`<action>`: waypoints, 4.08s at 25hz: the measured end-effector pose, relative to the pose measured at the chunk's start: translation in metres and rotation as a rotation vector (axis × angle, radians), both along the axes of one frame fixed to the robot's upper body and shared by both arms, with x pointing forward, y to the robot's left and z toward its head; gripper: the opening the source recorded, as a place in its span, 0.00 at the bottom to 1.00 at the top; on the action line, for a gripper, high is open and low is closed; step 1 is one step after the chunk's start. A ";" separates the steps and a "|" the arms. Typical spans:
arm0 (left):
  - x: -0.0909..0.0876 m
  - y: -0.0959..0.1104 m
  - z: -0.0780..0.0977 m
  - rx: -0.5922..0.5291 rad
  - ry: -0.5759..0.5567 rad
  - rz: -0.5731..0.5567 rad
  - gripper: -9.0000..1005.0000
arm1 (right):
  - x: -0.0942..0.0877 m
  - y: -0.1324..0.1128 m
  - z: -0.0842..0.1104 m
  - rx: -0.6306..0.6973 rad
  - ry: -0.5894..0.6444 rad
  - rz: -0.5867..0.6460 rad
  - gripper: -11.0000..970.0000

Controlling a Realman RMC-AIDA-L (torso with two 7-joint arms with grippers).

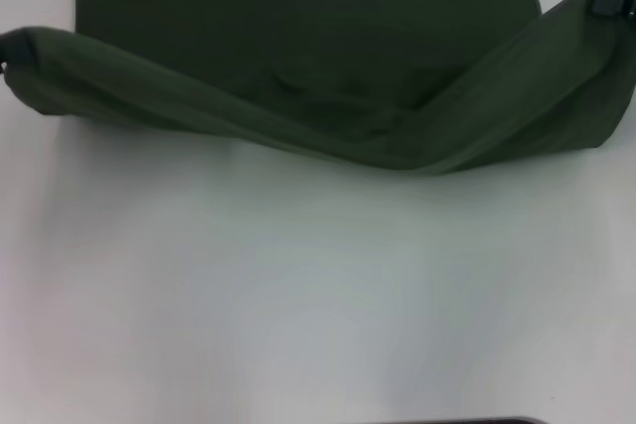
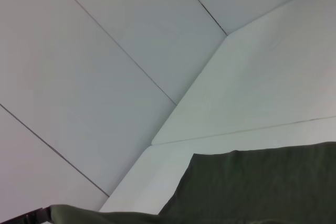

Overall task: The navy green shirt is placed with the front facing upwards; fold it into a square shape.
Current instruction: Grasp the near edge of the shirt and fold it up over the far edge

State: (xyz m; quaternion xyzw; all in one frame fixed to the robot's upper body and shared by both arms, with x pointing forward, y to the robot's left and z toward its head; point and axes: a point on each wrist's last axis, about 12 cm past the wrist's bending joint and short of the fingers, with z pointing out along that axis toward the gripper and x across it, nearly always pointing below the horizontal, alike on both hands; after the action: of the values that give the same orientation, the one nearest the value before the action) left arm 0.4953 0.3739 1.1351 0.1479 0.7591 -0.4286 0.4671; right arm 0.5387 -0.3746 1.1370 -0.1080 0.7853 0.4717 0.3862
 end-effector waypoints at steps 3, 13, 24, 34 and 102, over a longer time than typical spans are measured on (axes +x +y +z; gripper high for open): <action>0.000 0.001 0.002 -0.019 -0.020 0.011 0.01 | 0.003 0.002 0.002 -0.003 -0.005 0.005 0.06; -0.007 -0.001 -0.008 -0.028 0.004 0.026 0.01 | -0.003 0.011 -0.021 -0.023 0.040 -0.024 0.06; -0.023 0.001 -0.020 -0.038 0.044 0.030 0.01 | -0.024 0.014 -0.041 -0.014 0.065 -0.012 0.06; -0.056 0.000 -0.047 0.008 0.187 0.002 0.01 | -0.056 -0.005 -0.055 -0.010 0.091 -0.061 0.06; 0.075 -0.044 -0.017 0.075 0.226 -0.001 0.01 | 0.028 0.001 -0.023 -0.107 0.042 -0.181 0.06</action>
State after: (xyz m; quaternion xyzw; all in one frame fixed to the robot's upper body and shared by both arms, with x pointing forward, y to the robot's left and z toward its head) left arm 0.5706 0.3300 1.1179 0.1163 0.8222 -0.4141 0.3727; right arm 0.5670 -0.3732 1.1137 -0.0471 0.8238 0.3944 0.4044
